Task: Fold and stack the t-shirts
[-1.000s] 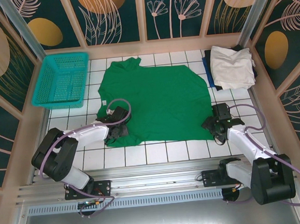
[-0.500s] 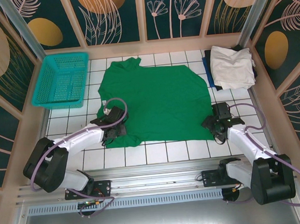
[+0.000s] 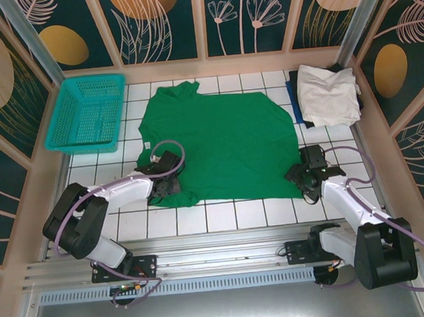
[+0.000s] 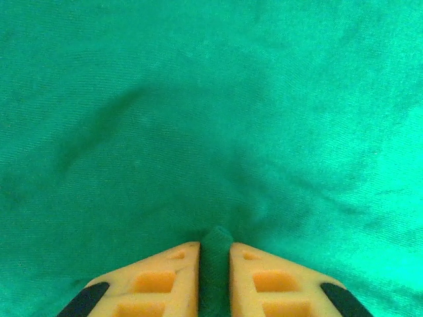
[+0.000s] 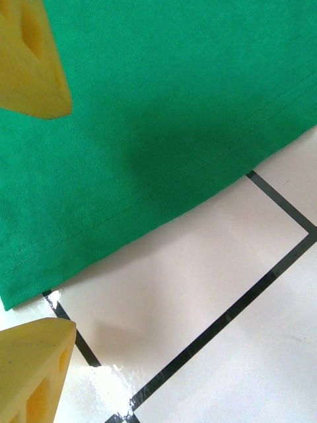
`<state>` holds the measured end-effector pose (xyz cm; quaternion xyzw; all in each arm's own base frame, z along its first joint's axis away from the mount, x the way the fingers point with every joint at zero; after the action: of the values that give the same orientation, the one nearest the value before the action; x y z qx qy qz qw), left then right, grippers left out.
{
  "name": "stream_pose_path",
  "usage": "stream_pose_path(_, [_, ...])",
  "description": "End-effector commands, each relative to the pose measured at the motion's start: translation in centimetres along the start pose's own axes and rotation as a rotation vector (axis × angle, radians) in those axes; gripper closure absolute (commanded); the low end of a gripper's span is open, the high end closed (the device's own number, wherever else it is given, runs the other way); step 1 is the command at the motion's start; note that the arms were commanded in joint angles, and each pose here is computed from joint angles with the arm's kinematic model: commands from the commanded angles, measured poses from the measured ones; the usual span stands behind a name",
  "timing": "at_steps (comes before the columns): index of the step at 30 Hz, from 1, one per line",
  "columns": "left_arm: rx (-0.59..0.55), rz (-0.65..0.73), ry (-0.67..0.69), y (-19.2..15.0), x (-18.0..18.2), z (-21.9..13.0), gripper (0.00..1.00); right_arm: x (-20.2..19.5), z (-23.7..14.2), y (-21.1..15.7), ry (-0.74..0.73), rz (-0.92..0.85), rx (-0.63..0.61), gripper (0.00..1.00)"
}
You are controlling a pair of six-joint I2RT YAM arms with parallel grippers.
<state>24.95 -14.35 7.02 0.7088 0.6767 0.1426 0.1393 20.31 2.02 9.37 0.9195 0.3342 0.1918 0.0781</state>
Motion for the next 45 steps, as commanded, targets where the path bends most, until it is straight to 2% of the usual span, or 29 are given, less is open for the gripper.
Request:
stream_pose_path(1, [0.0, 0.002, 0.021, 0.1, 0.4, -0.6, 0.85, 0.1, -0.1, 0.3, -0.011, -0.004, -0.01, 0.21])
stream_pose_path(4, [-0.005, 0.0, 0.019, 0.1, 0.6, -1.1, 0.83, 0.1, 0.0, 0.3, -0.012, -0.004, -0.009, 0.21])
stream_pose_path(9, [-0.011, -0.013, 0.001, -0.3, 0.9, -1.8, 0.74, 0.0, 0.0, 0.2, -0.022, -0.007, -0.007, 0.21])
stream_pose_path(15, [-0.002, -0.002, -0.004, -0.4, 0.7, -1.4, 0.79, 0.1, 0.0, 0.3, -0.018, -0.006, -0.008, 0.2])
stream_pose_path(20, [0.016, 0.02, 0.015, -0.4, 0.5, -0.6, 0.75, 0.0, 0.1, 0.2, -0.022, -0.007, -0.005, 0.2])
stream_pose_path(27, [0.011, 0.019, 0.014, 0.0, 0.4, -0.7, 0.89, 0.1, 0.1, 0.3, -0.017, -0.01, -0.007, 0.2])
stream_pose_path(43, [-0.025, -0.02, -0.028, -0.9, 1.4, -3.6, 0.95, 0.3, 0.2, 0.3, -0.014, -0.014, 0.002, 0.19])
stream_pose_path(45, [-0.023, -0.022, -0.03, -1.2, 1.6, -3.8, 0.93, 0.4, 0.2, 0.2, -0.011, -0.015, 0.003, 0.19])
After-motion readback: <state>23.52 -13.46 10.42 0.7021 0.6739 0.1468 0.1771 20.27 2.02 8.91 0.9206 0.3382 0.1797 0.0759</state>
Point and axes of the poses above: each hand's point on the last joint's axis, 136 mm out from that joint toward the fingers, its own z axis out along the fingers, its own x axis along the line the jaws close on, y = z × x, the point moved 6 cm from there along -z, back along the fingers, and after that the axes turned 9 degrees about z, right-handed, at the moved point
